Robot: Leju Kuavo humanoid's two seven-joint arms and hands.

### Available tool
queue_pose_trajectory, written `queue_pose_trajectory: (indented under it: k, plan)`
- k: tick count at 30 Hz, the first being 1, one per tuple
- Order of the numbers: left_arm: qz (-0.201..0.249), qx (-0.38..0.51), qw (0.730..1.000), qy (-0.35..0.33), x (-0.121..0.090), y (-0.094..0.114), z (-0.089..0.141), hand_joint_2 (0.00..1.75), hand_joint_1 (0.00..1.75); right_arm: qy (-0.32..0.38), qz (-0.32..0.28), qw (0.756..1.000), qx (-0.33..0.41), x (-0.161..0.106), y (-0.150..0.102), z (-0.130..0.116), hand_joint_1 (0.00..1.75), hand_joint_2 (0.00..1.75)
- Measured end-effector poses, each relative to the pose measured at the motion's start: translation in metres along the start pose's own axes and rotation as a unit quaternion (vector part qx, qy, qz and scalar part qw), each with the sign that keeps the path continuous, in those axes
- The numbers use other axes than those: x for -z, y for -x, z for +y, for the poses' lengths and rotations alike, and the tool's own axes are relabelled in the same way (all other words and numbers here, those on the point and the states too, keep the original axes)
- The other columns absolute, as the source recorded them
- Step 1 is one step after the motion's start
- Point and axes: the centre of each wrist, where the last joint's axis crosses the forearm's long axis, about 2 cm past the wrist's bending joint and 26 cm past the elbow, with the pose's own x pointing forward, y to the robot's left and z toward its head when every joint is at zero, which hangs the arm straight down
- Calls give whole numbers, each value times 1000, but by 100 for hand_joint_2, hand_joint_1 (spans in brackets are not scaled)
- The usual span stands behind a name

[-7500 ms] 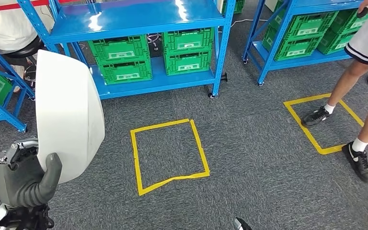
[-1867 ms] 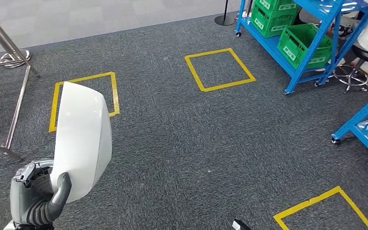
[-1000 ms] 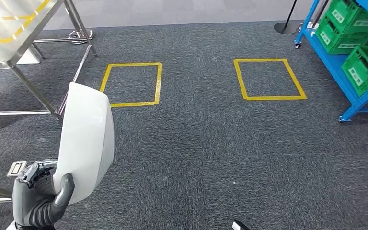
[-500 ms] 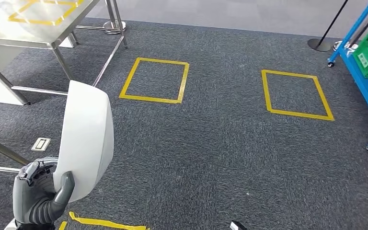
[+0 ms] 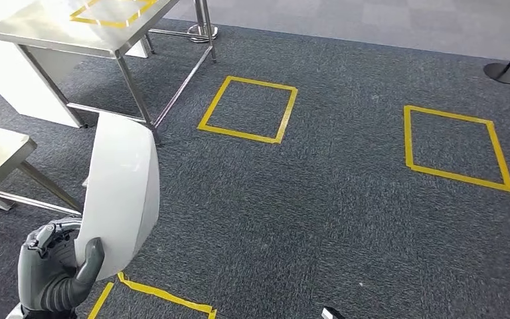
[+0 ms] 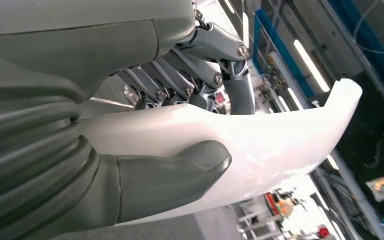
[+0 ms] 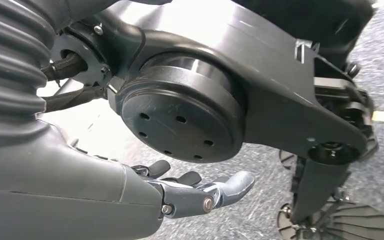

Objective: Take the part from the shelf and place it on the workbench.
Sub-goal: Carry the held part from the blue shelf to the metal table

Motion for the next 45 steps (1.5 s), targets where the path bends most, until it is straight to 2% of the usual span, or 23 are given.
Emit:
queue_pose_trajectory:
  k: [17,25,45]
  plan:
    - [-7,-1,1000,0,-4,1,3,175,175,0,3,1000,-2,0,1,-3,0,175]
    - [-5,16,1000,-8,-11,-10,1,175,175,-1,4,1000,-18,-2,-4,-4,0,175]
    - [-13,30,999,-9,-5,-12,6,175,175,-2,-6,1000,-16,-3,-8,-3,0,175]
